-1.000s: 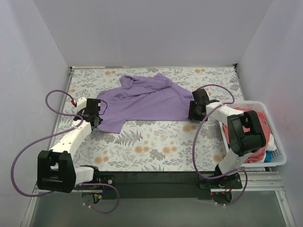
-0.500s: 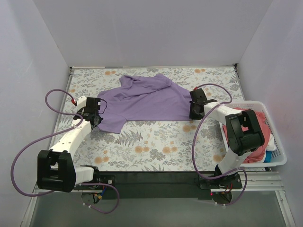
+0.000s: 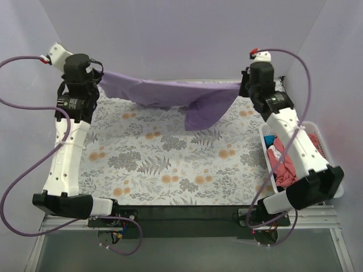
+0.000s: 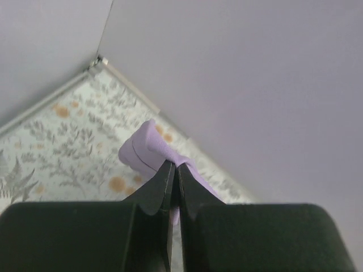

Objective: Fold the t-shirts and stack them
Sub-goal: Flatten the tshirt out, then fold the tshirt

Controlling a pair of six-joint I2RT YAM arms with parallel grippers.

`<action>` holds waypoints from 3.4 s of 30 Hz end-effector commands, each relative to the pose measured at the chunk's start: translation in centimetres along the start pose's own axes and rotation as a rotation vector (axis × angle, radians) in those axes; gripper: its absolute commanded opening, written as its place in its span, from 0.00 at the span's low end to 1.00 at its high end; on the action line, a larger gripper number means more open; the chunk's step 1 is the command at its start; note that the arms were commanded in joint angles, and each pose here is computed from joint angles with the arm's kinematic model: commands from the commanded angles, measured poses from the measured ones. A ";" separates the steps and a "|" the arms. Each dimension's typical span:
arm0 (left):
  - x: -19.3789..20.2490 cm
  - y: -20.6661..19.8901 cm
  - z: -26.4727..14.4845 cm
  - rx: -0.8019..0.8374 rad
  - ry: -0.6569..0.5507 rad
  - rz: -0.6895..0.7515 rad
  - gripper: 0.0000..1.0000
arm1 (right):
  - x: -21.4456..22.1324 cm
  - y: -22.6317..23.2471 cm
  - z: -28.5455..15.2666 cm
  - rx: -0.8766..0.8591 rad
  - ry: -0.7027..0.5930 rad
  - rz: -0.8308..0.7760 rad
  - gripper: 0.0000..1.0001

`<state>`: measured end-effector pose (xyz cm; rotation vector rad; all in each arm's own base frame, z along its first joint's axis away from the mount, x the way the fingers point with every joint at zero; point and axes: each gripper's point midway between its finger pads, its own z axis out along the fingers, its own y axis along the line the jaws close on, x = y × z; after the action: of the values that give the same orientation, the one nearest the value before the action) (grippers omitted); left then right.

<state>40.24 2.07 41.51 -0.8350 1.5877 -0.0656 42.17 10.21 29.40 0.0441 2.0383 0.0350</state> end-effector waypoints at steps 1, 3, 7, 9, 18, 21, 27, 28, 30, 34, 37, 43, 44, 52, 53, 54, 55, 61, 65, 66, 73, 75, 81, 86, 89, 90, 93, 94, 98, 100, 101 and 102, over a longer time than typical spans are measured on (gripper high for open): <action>-10.2 0.6 -6.9 0.025 -0.231 -0.065 0.00 | -7.9 -2.6 -8.5 0.025 -0.241 -0.042 0.01; -14.5 1.1 -11.4 0.083 -0.347 -0.107 0.00 | -10.3 -3.1 -11.8 0.007 -0.329 -0.040 0.01; -21.2 2.5 -19.2 0.173 -0.545 -0.164 0.00 | -13.8 -4.2 -20.3 -0.060 -0.523 -0.038 0.01; -23.3 3.5 -22.1 0.189 -0.622 -0.178 0.00 | -14.7 -4.8 -23.5 -0.074 -0.602 -0.052 0.01; -24.3 0.8 -21.7 0.271 -0.666 -0.039 0.00 | -14.6 -3.2 -25.6 -0.198 -0.648 -0.119 0.01; -21.3 -1.1 -17.1 0.260 -0.581 0.051 0.00 | -13.7 -2.2 -22.8 -0.206 -0.581 -0.147 0.01; -8.7 -3.1 -3.4 0.200 -0.297 0.245 0.00 | -7.3 -0.7 -11.4 -0.159 -0.322 -0.196 0.01; -4.5 -2.2 -0.5 0.170 -0.216 0.293 0.00 | -6.4 -0.9 -9.7 -0.129 -0.294 -0.207 0.01; 0.7 -1.5 4.0 0.130 -0.132 0.335 0.00 | -2.9 -0.8 -4.5 -0.087 -0.201 -0.231 0.01; 10.7 0.7 11.1 0.063 0.044 0.399 0.00 | 2.5 -1.8 3.6 -0.006 -0.081 -0.253 0.01; 17.2 1.8 15.6 0.045 0.175 0.399 0.00 | 5.0 -2.7 8.8 0.011 -0.029 -0.222 0.01; 23.9 2.4 20.8 0.054 0.307 0.380 0.00 | 8.2 -3.1 16.8 -0.036 0.049 -0.205 0.01; 25.9 3.2 21.6 0.049 0.356 0.379 0.00 | 8.6 -3.2 17.6 -0.040 0.060 -0.210 0.01; 27.4 1.8 24.6 0.101 0.414 0.318 0.00 | 8.4 -4.4 22.2 -0.051 0.065 -0.193 0.01; 27.2 1.3 24.9 0.108 0.410 0.315 0.00 | 7.7 -4.8 22.6 -0.044 0.051 -0.188 0.01; 28.1 1.6 25.4 0.103 0.430 0.308 0.00 | 7.7 -5.0 22.9 -0.046 0.051 -0.185 0.01; 27.4 0.5 25.7 0.121 0.418 0.289 0.00 | 7.5 -5.1 23.0 -0.047 0.048 -0.183 0.01; 26.9 0.4 23.4 0.085 0.487 0.196 0.00 | 7.0 -5.9 23.4 -0.059 0.039 -0.170 0.01; 26.8 3.2 20.5 -0.047 0.537 0.161 0.00 | 7.5 -6.2 23.0 -0.076 0.051 -0.163 0.01; 26.5 3.4 19.9 -0.062 0.541 0.148 0.00 | 7.6 -5.9 23.0 -0.087 0.053 -0.162 0.01; 24.3 3.9 15.2 -0.124 0.596 0.063 0.00 | 8.2 -6.0 21.8 -0.105 0.077 -0.157 0.01; 23.3 3.5 13.8 -0.116 0.595 0.034 0.00 | 7.9 -6.2 21.4 -0.099 0.073 -0.159 0.01; 22.3 3.6 10.1 -0.105 0.633 -0.039 0.00 | 8.7 -6.7 20.3 -0.090 0.109 -0.172 0.01; 22.9 5.0 7.8 -0.121 0.667 -0.049 0.00 | 9.3 -7.3 19.5 -0.071 0.132 -0.180 0.01; 23.3 5.6 6.7 -0.128 0.690 -0.058 0.00 | 9.6 -7.8 18.9 -0.048 0.143 -0.179 0.01; 23.5 5.8 6.4 -0.134 0.698 -0.061 0.00 | 10.0 -7.8 18.7 -0.050 0.152 -0.179 0.01; 23.8 6.3 5.3 -0.138 0.714 -0.078 0.00 | 10.1 -8.0 18.1 -0.040 0.157 -0.174 0.01; 23.9 6.3 5.0 -0.135 0.723 -0.084 0.00 | 10.4 -7.9 17.8 -0.040 0.165 -0.174 0.01; 23.5 6.5 3.5 -0.133 0.738 -0.101 0.00 | 11.0 -8.2 17.2 -0.030 0.183 -0.166 0.01; 23.5 6.7 3.0 -0.132 0.743 -0.105 0.00 | 11.1 -8.4 17.0 -0.016 0.186 -0.159 0.01; 23.6 6.8 2.8 -0.133 0.747 -0.107 0.00 | 11.4 -8.5 16.8 -0.012 0.194 -0.156 0.01; 23.5 6.8 2.4 -0.132 0.752 -0.112 0.00 | 11.6 -8.6 16.8 -0.007 0.200 -0.152 0.01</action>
<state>41.41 -4.44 15.71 -1.0639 2.2961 -0.3472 51.92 3.57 8.74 -0.1766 2.2769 -0.0104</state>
